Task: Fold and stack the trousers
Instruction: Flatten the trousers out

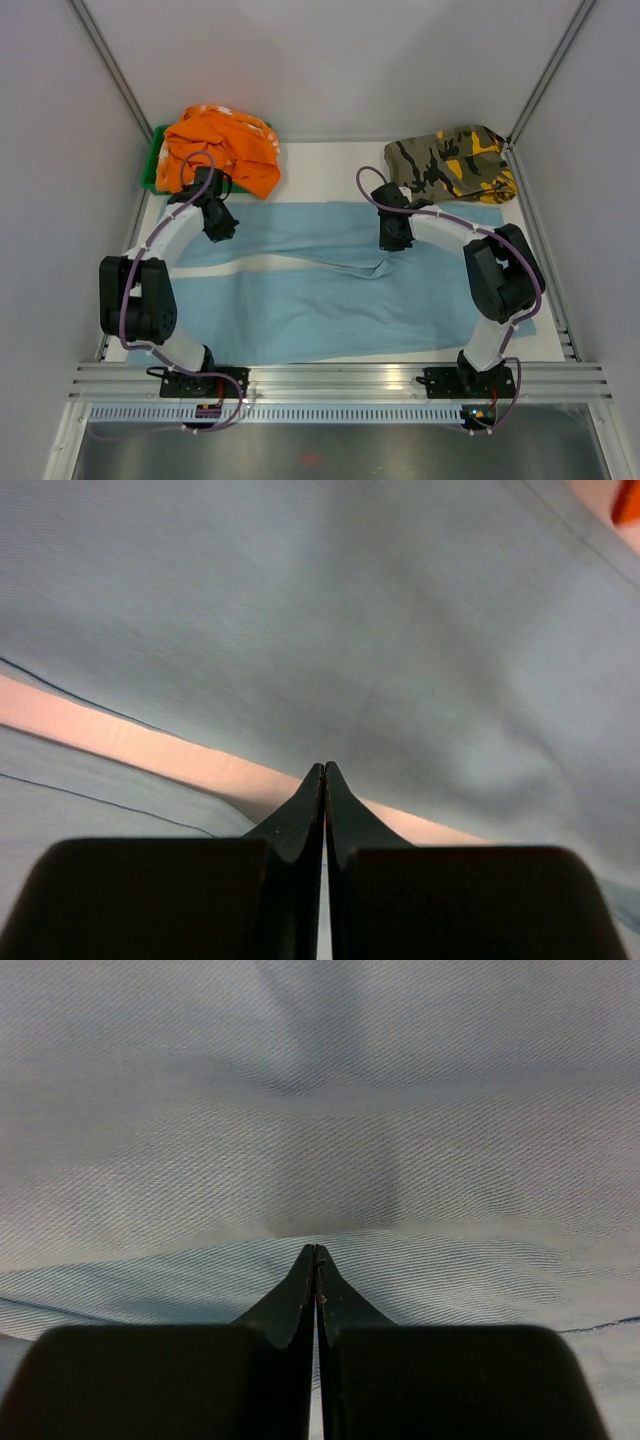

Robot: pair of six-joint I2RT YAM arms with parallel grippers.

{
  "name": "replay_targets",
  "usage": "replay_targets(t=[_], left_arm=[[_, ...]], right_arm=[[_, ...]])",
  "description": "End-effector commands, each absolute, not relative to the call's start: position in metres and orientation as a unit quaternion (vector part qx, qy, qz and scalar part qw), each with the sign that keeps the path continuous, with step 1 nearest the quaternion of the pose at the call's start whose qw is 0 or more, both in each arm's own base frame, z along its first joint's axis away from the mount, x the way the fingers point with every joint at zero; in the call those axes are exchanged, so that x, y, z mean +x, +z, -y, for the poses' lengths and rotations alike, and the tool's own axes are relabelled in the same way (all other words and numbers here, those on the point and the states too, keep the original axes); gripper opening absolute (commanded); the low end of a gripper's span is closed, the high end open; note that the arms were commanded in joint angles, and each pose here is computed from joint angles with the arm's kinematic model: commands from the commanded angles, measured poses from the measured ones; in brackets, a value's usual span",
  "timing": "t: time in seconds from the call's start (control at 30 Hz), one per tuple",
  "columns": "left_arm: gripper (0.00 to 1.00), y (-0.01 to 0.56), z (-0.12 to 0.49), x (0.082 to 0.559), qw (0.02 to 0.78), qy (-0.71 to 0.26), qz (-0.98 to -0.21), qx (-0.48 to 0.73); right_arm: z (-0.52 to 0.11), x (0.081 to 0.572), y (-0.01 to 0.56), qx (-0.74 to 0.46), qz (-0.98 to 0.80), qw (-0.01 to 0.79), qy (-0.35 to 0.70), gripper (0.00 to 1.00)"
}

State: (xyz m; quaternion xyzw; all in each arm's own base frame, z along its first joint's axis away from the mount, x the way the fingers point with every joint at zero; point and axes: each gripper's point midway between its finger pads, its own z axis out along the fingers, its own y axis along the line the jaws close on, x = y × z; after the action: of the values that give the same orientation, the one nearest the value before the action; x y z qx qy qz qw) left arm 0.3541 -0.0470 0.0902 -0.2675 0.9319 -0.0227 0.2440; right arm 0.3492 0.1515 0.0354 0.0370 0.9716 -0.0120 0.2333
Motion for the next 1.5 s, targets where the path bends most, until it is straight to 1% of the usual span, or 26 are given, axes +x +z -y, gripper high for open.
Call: replay_targets(t=[0.0,0.23,0.33,0.43,0.6,0.77,0.97,1.17,1.33,1.47], left_arm=[[0.02,0.083,0.024,0.366,0.25,-0.027,-0.925,-0.285],[0.02,0.079,-0.006,0.385,0.255,0.006,-0.915,-0.314],[0.02,0.073,-0.025,0.392,0.253,0.024,-0.902,-0.349],[0.02,0.065,-0.036,0.399,0.25,0.013,-0.887,-0.388],[0.02,0.054,-0.047,0.414,0.252,0.007,-0.879,-0.406],[0.02,0.044,-0.056,0.428,0.25,0.028,-0.877,-0.41],[0.02,0.017,-0.068,0.425,0.209,0.069,-0.869,-0.444],[0.02,0.004,-0.091,0.424,0.192,0.092,-0.848,-0.485],[0.02,0.005,-0.109,0.433,0.196,0.086,-0.837,-0.504],[0.02,0.006,-0.119,0.439,0.199,0.084,-0.835,-0.507]], right_arm=[[-0.15,0.358,0.034,0.036,-0.966,0.254,-0.012,0.0],[-0.138,0.323,0.01,0.051,-0.972,0.229,-0.011,0.0],[-0.13,0.307,0.0,0.055,-0.975,0.214,-0.02,0.0],[-0.125,0.293,-0.008,0.056,-0.978,0.2,-0.022,0.0],[-0.124,0.273,-0.016,0.06,-0.982,0.18,-0.008,0.0],[-0.123,0.268,-0.01,0.055,-0.982,0.181,-0.003,0.0],[-0.126,0.259,-0.013,0.056,-0.984,0.168,0.011,0.0],[-0.124,0.259,-0.007,0.054,-0.983,0.173,0.01,0.0],[-0.128,0.265,0.005,0.044,-0.982,0.184,0.015,0.0],[-0.137,0.283,0.03,0.029,-0.977,0.207,0.03,0.0]])
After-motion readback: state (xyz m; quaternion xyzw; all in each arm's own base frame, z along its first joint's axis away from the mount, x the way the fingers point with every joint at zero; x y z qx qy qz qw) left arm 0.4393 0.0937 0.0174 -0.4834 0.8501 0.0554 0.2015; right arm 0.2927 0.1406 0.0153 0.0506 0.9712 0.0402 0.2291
